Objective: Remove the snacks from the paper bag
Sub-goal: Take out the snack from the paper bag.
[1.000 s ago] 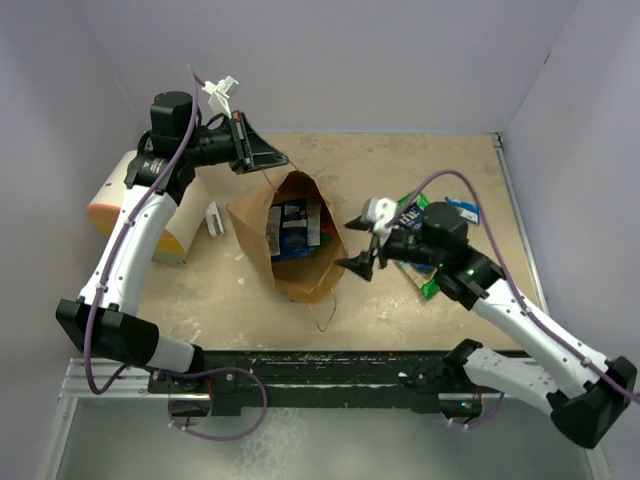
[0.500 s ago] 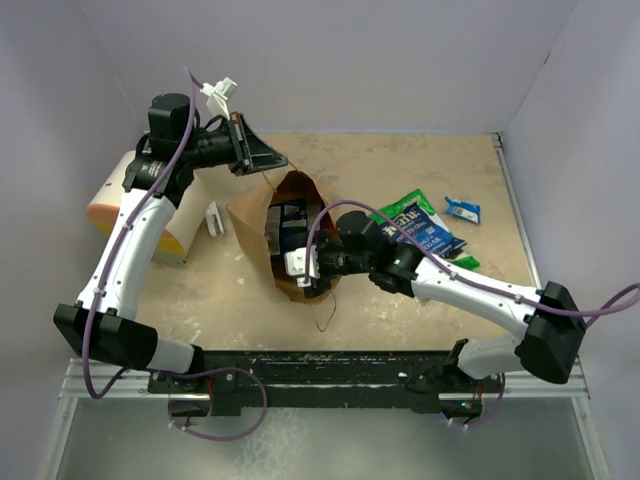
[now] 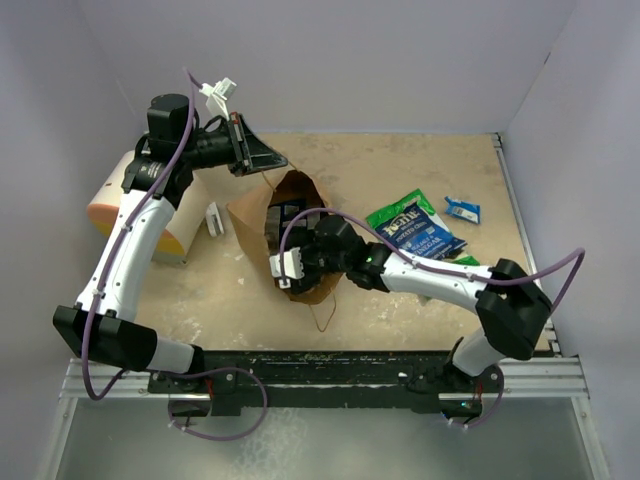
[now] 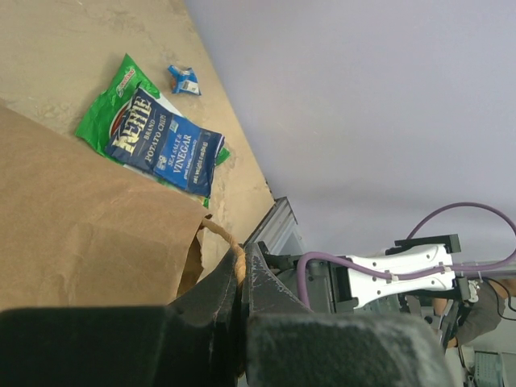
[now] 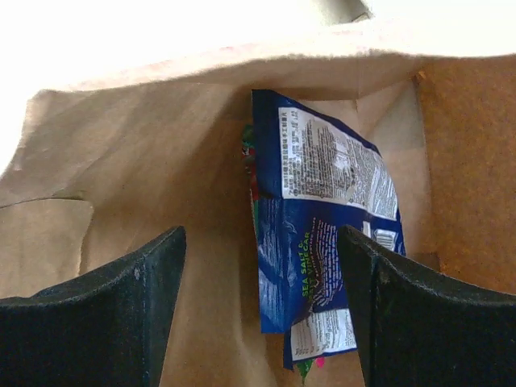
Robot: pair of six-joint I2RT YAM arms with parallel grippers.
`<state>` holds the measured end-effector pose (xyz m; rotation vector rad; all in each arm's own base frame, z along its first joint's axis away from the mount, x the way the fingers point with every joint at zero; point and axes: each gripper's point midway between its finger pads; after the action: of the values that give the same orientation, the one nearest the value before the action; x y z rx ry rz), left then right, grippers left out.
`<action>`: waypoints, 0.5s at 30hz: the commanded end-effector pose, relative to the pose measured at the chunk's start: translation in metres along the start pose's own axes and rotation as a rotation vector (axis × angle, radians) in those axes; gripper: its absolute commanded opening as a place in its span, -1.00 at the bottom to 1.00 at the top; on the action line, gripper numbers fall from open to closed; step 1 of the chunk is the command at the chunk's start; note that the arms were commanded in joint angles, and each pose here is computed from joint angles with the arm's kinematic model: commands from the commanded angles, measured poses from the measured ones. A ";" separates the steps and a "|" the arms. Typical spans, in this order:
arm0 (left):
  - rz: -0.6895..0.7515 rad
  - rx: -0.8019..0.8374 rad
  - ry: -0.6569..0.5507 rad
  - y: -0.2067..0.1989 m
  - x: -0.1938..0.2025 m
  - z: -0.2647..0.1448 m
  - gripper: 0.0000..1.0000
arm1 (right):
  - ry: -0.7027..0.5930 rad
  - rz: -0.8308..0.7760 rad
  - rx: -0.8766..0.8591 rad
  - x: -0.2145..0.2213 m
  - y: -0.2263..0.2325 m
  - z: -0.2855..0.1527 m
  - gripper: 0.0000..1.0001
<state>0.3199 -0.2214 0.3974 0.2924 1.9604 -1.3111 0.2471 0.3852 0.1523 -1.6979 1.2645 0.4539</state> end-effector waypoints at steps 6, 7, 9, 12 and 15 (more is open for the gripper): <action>0.068 0.038 -0.047 -0.019 -0.012 -0.008 -1.00 | -0.019 0.018 0.103 0.002 -0.032 0.007 0.43; 0.067 0.038 -0.047 -0.019 -0.012 -0.008 -1.00 | -0.012 0.019 0.100 0.006 -0.032 0.008 0.42; 0.067 0.037 -0.046 -0.019 -0.011 -0.008 -1.00 | -0.003 0.020 0.093 0.012 -0.034 0.010 0.41; 0.068 0.037 -0.046 -0.020 -0.012 -0.008 -1.00 | 0.010 0.018 0.081 0.019 -0.034 0.011 0.41; 0.068 0.037 -0.046 -0.020 -0.012 -0.008 -1.00 | 0.008 0.030 0.097 0.021 -0.041 0.011 0.37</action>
<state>0.3199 -0.2214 0.3974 0.2929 1.9606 -1.3113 0.2809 0.3763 0.1236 -1.6549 1.3606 0.4015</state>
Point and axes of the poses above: each gripper's point midway between its finger pads, its own z axis out along the fingers, its own y axis along the line the jaws close on, x = y × z, and after that the axes turned 11 degrees about z, right-handed
